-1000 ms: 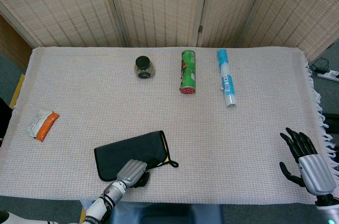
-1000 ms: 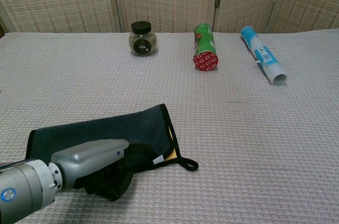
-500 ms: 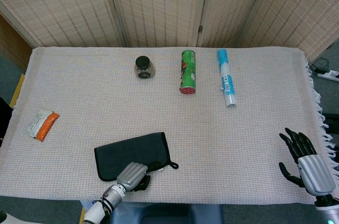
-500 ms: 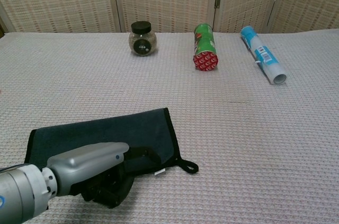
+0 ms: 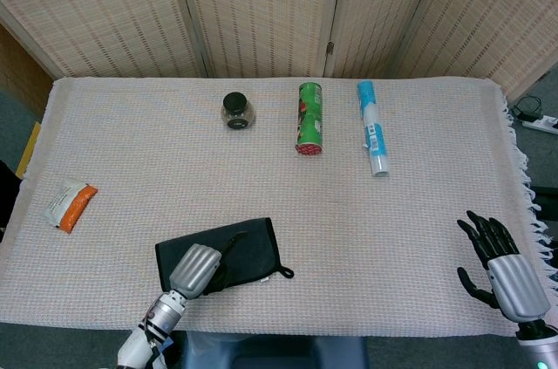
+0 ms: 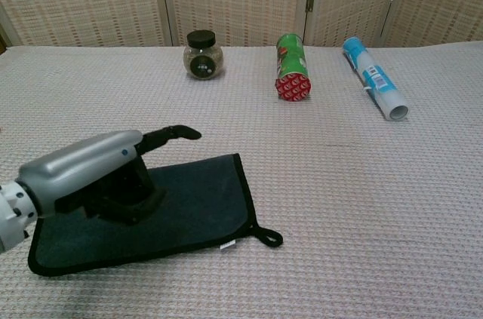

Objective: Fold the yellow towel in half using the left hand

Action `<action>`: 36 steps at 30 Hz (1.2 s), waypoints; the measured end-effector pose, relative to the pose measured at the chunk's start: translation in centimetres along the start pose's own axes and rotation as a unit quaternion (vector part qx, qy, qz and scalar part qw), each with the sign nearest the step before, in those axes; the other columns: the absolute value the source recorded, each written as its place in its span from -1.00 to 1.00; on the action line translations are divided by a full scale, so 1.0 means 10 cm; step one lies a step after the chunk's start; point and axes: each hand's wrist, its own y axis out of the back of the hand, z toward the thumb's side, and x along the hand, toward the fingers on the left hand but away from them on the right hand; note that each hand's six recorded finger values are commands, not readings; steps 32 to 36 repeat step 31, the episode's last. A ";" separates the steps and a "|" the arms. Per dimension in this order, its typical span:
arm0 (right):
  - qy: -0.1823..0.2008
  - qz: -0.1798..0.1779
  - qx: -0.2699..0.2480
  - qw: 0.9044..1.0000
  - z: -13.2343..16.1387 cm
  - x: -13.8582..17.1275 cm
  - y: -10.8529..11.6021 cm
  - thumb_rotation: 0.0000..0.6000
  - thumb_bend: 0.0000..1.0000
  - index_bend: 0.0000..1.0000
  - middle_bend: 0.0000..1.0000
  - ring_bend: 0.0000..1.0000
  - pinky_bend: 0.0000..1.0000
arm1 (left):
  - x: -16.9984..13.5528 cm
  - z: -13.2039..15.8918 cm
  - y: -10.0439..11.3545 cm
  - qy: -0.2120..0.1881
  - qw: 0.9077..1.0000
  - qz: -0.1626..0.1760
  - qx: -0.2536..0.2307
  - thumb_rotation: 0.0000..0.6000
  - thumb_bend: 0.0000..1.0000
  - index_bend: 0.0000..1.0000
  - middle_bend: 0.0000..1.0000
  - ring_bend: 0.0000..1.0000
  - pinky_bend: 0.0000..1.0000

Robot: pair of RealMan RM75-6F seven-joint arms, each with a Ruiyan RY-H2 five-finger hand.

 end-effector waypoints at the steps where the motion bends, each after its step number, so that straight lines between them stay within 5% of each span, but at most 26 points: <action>1: 0.002 0.001 0.001 1.000 0.01 0.00 -0.01 1.00 -0.03 -1.00 -1.00 -1.00 -1.00 | -0.04 -0.07 0.08 0.006 1.000 0.011 0.007 1.00 0.11 -0.79 0.53 0.67 0.72; 4: 0.007 0.004 0.005 1.000 0.05 -0.02 -0.04 1.00 -0.04 -1.00 -1.00 -1.00 -1.00 | -0.21 -0.31 0.34 0.019 0.998 0.046 0.030 1.00 -0.03 -0.79 0.03 0.10 -0.05; 8: 0.009 0.010 0.012 1.000 0.09 -0.08 -0.09 1.00 -0.03 -1.00 -1.00 -1.00 -1.00 | -0.52 -0.69 0.64 0.046 0.994 0.071 0.062 1.00 -0.14 -0.78 -0.32 -0.46 -0.57; 11: 0.001 0.011 0.020 1.000 0.10 -0.14 -0.10 1.00 -0.03 -1.00 -1.00 -1.00 -1.00 | -0.82 -0.97 0.84 0.071 0.990 0.102 0.068 1.00 -0.16 -0.78 -0.44 -0.67 -0.85; 17: -0.038 0.009 0.049 0.998 0.05 -0.27 -0.08 1.00 -0.03 -1.00 -1.00 -1.00 -1.00 | -1.47 -1.58 1.04 0.148 0.975 0.135 0.095 1.00 -0.28 -0.87 -0.81 -0.96 -1.00; 22: -0.070 0.020 0.058 0.996 0.02 -0.30 -0.06 1.00 -0.03 -1.00 -1.00 -1.00 -1.00 | -1.72 -1.94 1.10 0.216 0.966 0.093 0.107 1.00 -0.34 -0.94 -0.89 -0.98 -1.00; 36: -0.064 0.033 0.069 0.995 0.13 -0.19 -0.06 1.00 -0.03 -1.00 -1.00 -1.00 -1.00 | -1.76 -1.79 1.08 0.188 0.972 0.104 0.095 1.00 -0.35 -0.98 -0.97 -1.00 -1.00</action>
